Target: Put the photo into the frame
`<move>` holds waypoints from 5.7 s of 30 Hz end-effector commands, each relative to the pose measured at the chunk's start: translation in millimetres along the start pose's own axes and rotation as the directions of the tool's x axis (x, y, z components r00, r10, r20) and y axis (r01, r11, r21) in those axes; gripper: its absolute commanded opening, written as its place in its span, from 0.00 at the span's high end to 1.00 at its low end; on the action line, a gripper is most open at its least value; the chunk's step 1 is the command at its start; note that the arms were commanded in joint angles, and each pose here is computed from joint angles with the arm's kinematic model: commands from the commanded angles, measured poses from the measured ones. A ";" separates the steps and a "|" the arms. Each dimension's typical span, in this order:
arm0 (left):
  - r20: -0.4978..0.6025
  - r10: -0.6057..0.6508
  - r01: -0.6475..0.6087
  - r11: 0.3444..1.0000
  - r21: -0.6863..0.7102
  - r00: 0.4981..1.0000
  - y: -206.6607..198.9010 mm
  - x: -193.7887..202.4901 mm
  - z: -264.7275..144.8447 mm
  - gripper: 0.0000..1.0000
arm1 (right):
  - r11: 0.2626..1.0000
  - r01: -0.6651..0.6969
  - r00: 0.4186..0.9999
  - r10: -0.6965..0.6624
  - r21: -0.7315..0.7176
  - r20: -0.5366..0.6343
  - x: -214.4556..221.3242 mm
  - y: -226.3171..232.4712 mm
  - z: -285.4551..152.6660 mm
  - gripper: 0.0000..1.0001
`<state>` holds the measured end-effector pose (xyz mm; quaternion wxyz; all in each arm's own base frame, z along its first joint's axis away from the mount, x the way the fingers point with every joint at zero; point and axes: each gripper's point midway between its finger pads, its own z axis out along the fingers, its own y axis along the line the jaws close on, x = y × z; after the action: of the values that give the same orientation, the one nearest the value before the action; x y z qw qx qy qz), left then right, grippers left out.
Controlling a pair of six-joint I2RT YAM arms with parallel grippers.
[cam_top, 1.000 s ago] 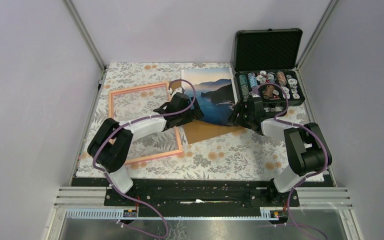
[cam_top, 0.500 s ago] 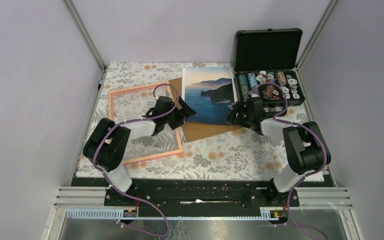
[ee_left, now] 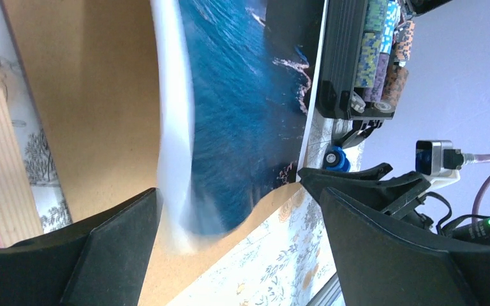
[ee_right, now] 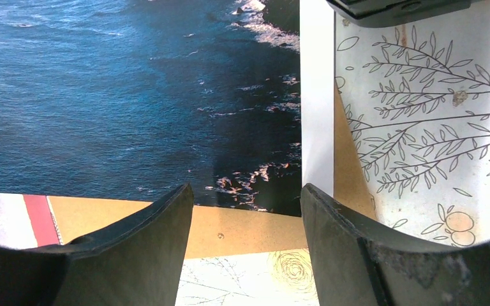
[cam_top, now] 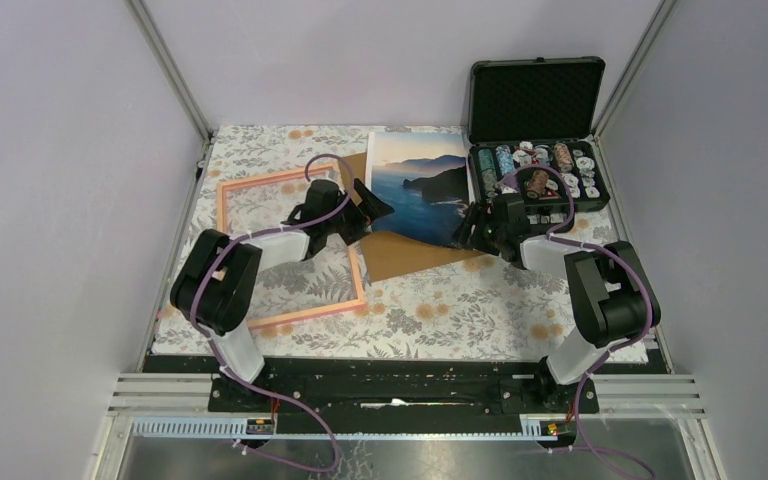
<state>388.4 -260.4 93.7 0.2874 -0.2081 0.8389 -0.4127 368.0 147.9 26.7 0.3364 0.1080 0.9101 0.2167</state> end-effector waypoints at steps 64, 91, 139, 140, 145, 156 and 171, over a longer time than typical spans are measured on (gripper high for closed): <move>0.114 0.619 -0.173 0.385 -0.907 0.777 -41.4 -152.1 -353.1 1.00 | 0.984 0.043 0.999 -0.038 -0.172 0.035 0.0 50.1 -57.9 0.27; -0.427 0.589 -0.622 0.170 -0.764 0.686 49.6 10.4 -121.1 1.00 | 0.985 0.034 0.999 -0.034 -0.167 0.005 7.9 47.0 -47.1 0.27; -0.417 0.642 -0.700 0.275 -0.659 0.644 37.6 -9.1 -118.6 0.19 | 0.990 0.073 0.997 -0.076 -0.121 -0.015 16.0 38.8 -39.1 0.26; -0.404 0.647 -0.707 0.309 -0.637 0.647 31.0 -6.6 -119.6 0.17 | 0.991 0.081 0.996 -0.083 -0.109 -0.014 16.3 37.5 -38.7 0.26; -0.343 0.670 -0.727 0.448 -0.521 0.658 11.2 8.2 -129.5 0.10 | 0.991 0.131 0.990 -0.132 -0.025 -0.049 22.4 25.8 -30.9 0.25; -0.074 0.614 -0.618 0.782 -0.073 0.786 -60.6 55.9 -147.9 0.01 | 0.981 0.169 0.966 -0.183 -0.092 -0.181 73.5 58.8 -45.9 0.24; 0.167 0.448 -0.459 0.888 0.029 0.878 -60.3 49.6 -164.0 0.01 | 0.921 -0.044 0.970 -0.053 -0.386 -0.237 127.4 146.7 -40.0 0.30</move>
<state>238.3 -245.4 151.6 0.3560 0.0004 0.8770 -0.3227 257.5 255.1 33.3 0.2343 -0.0033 0.9221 0.3078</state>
